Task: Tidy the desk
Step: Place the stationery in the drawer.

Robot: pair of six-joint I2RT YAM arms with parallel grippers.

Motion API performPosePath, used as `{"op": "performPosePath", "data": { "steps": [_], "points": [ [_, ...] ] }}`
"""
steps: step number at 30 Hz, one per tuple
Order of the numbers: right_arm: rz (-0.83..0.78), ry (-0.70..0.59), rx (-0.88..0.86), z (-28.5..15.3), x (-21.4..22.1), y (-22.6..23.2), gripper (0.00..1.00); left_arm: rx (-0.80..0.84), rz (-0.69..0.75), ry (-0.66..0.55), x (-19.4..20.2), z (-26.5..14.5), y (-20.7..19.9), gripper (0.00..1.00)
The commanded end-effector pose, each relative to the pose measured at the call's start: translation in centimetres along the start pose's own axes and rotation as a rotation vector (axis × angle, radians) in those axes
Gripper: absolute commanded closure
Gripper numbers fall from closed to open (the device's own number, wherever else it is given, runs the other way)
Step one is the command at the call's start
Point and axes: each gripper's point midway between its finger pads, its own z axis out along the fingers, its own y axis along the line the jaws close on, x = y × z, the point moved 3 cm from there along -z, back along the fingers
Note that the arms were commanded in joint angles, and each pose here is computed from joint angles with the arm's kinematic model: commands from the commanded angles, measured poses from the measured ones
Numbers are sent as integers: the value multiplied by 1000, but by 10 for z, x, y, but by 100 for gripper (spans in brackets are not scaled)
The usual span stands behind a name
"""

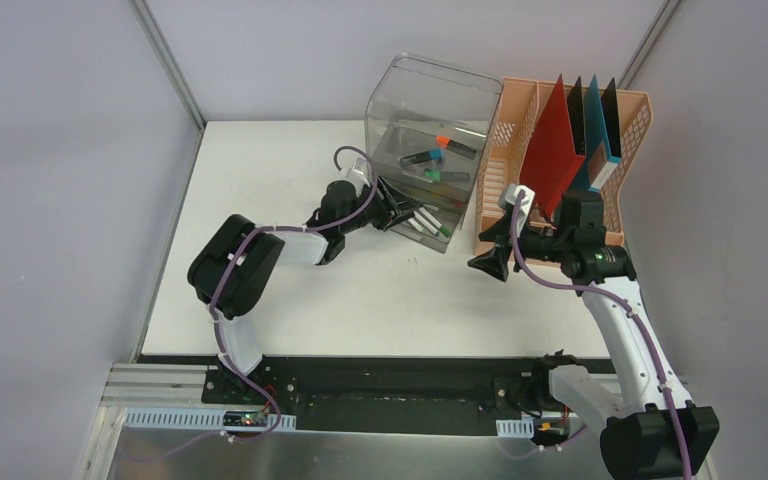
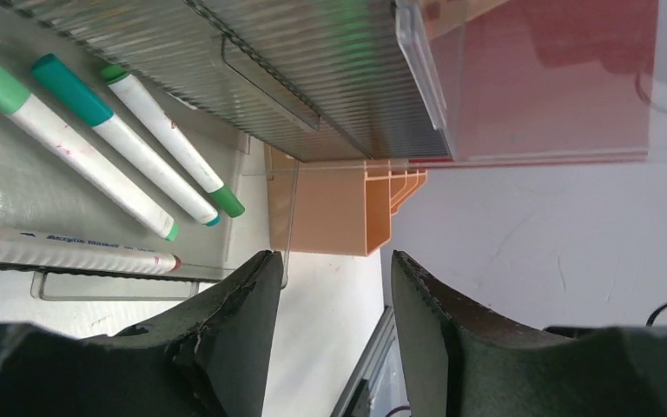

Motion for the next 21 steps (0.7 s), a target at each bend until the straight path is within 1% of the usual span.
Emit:
{"op": "performPosePath", "data": {
  "steps": [1, 5, 11, 14, 17, 21],
  "points": [
    [-42, -31, -8, -3, -7, 1, 31, 131, 151, 6, 0, -19, -29, 49],
    [-42, -29, -5, -3, -7, 1, 31, 130, 254, -15, 1, -36, -32, 48],
    [-42, -29, -2, -3, -6, 0, 31, 162, 453, -86, 3, -72, -43, 46],
    [-42, -29, 1, -3, -6, 0, 31, 165, 525, -129, 2, -89, -46, 44],
    [-41, -28, 4, -4, -6, -1, 31, 147, 565, -199, -3, -104, -47, 37],
    [-41, -31, 6, -5, -6, -1, 31, 135, 596, -304, -8, -126, -44, 22]
  ]
}}
